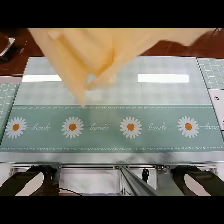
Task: Fold the shirts.
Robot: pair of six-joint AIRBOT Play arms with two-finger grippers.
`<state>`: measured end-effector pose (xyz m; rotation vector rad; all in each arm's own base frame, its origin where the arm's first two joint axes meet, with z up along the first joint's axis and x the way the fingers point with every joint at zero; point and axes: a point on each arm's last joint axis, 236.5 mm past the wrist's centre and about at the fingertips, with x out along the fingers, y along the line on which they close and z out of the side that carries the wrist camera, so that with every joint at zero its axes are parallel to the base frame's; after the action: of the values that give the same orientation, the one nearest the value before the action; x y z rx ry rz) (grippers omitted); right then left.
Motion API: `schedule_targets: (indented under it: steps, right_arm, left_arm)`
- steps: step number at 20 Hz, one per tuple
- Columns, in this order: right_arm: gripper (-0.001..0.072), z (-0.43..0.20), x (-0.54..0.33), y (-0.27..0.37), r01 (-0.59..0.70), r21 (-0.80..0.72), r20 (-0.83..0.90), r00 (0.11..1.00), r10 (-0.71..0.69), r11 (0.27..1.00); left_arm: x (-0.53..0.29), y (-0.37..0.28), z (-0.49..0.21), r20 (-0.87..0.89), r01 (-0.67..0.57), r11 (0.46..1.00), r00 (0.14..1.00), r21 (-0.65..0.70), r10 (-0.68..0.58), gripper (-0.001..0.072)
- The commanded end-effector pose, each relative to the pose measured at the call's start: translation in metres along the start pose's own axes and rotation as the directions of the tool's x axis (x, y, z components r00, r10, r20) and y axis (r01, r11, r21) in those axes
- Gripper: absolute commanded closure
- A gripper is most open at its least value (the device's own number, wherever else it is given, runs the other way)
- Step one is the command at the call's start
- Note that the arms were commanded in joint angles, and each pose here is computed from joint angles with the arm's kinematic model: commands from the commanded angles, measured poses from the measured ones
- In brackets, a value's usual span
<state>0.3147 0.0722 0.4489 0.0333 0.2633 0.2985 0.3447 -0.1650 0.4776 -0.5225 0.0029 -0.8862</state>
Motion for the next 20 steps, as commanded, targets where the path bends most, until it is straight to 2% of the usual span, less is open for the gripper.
schedule_targets:
  steps: [1,4,9,11,14,16,18,20]
  right_arm:
    - [0.0695,0.034,-0.094,-0.007,0.145,-0.061,0.167,0.977,-0.133,0.988]
    - [0.0695,0.036,-0.139,-0.001,0.182,-0.068,0.227,0.960,-0.163,0.981]
    - [0.0695,0.013,-0.173,-0.018,0.278,-0.031,0.183,0.946,-0.268,0.960]
    - [0.0695,0.003,-0.168,-0.025,0.299,-0.017,0.151,0.944,-0.293,0.954]
    - [0.0695,-0.031,-0.134,-0.038,0.307,-0.005,0.014,0.952,-0.306,0.952]
    - [0.0695,-0.061,-0.101,-0.047,0.307,0.015,-0.092,0.948,-0.304,0.952]
    - [0.0695,-0.100,-0.057,-0.059,0.308,0.015,-0.217,0.930,-0.298,0.951]
    - [0.0695,-0.145,-0.008,-0.073,0.309,0.010,-0.358,0.889,-0.285,0.951]
  left_arm:
    - [-0.046,-0.073,0.038,0.080,-0.026,0.973,0.997,0.231,0.008,0.0680]
    - [-0.072,-0.109,0.008,-0.023,-0.033,0.933,0.999,0.359,0.045,0.0679]
    - [-0.109,-0.126,-0.024,-0.109,-0.118,0.901,0.978,0.417,0.178,0.0680]
    - [-0.115,-0.124,-0.045,-0.176,-0.106,0.910,0.966,0.401,0.190,0.0680]
    - [-0.114,-0.084,-0.096,-0.339,-0.118,0.955,0.917,0.272,0.210,0.0679]
    - [-0.111,-0.040,-0.137,-0.432,-0.170,0.974,0.875,0.148,0.218,0.0679]
    - [-0.108,0.013,-0.183,-0.512,-0.252,0.968,0.830,0.011,0.222,0.0679]
    - [-0.102,0.065,-0.230,-0.559,-0.345,0.929,0.801,-0.133,0.217,0.0679]
